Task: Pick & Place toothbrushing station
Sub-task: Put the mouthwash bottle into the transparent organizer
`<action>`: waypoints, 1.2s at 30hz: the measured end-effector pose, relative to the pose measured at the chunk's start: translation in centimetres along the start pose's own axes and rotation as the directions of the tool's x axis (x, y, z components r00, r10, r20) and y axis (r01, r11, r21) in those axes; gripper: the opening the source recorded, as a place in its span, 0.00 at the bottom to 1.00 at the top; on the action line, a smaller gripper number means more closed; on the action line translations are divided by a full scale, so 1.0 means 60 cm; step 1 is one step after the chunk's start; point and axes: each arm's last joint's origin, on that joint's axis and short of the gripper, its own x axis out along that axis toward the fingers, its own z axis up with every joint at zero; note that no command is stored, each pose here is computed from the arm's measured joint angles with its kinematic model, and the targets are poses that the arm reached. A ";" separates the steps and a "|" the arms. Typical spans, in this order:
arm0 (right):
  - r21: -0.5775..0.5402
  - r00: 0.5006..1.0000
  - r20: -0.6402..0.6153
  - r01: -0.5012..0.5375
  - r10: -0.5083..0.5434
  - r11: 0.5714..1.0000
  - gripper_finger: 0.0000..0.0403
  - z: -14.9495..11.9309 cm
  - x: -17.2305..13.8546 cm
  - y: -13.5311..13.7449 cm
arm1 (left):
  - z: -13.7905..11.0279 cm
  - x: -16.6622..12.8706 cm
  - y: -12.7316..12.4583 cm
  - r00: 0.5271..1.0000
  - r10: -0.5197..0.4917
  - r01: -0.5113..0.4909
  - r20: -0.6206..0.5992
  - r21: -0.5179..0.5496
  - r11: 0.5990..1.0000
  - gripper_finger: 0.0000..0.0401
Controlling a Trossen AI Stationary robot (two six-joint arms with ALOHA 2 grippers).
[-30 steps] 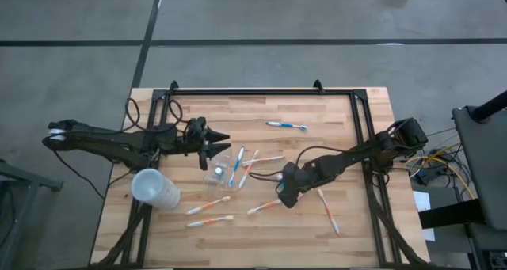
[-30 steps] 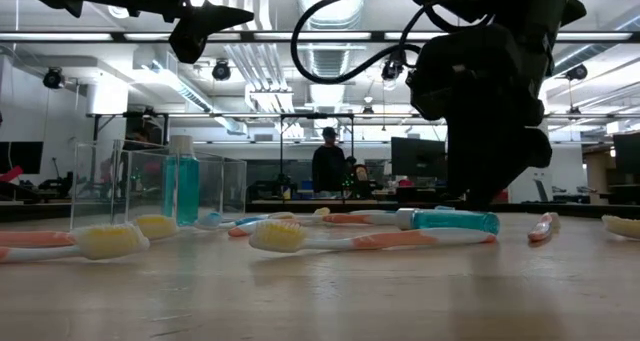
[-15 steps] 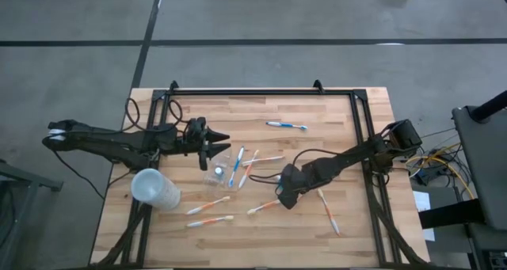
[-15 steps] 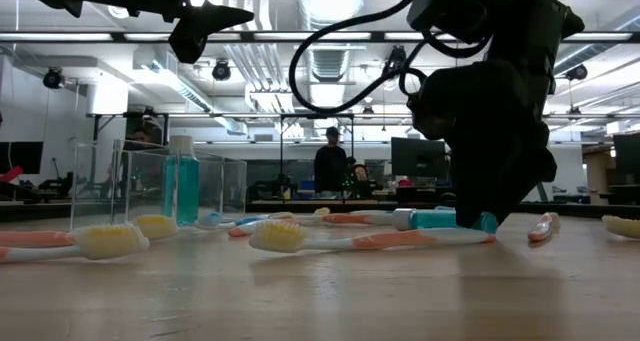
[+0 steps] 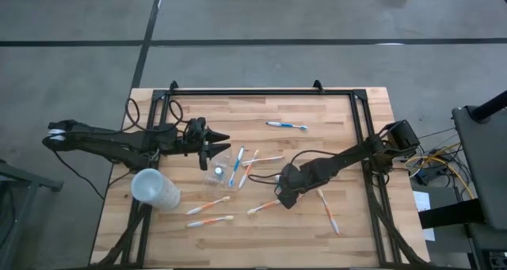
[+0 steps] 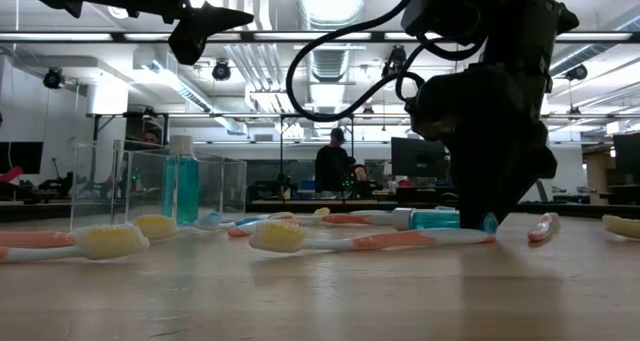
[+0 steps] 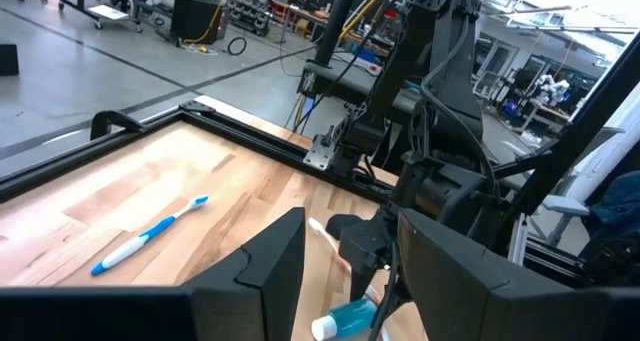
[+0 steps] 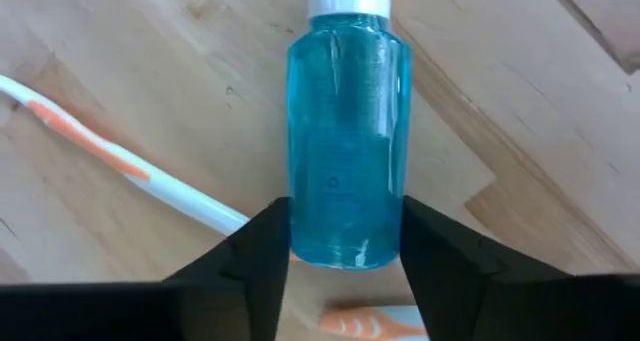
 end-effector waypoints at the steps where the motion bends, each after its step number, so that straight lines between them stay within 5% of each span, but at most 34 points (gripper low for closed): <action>1: 0.000 1.000 -0.001 0.002 -0.002 1.000 0.36 0.000 0.000 0.000 | 0.000 0.000 0.000 1.000 0.000 0.000 0.000 0.000 1.000 0.42; 6: -0.004 1.000 -0.004 0.009 -0.009 1.000 0.28 -0.001 0.000 -0.002 | 0.000 0.000 0.000 1.000 0.000 0.000 0.000 -0.002 1.000 0.42; 19: -0.031 0.999 0.048 -0.002 0.004 1.000 0.26 0.001 -0.013 -0.002 | 0.000 0.000 0.000 1.000 0.000 0.000 0.000 -0.008 1.000 0.42; 29: -0.073 0.979 0.176 -0.092 0.104 0.993 0.25 0.010 -0.074 0.004 | 0.001 0.000 -0.001 1.000 -0.004 0.005 0.009 -0.097 0.995 0.42; 36: -0.201 0.913 0.333 -0.175 0.236 0.964 0.25 0.017 -0.146 0.007 | 0.005 0.000 -0.002 0.999 -0.014 0.020 0.033 -0.205 0.979 0.42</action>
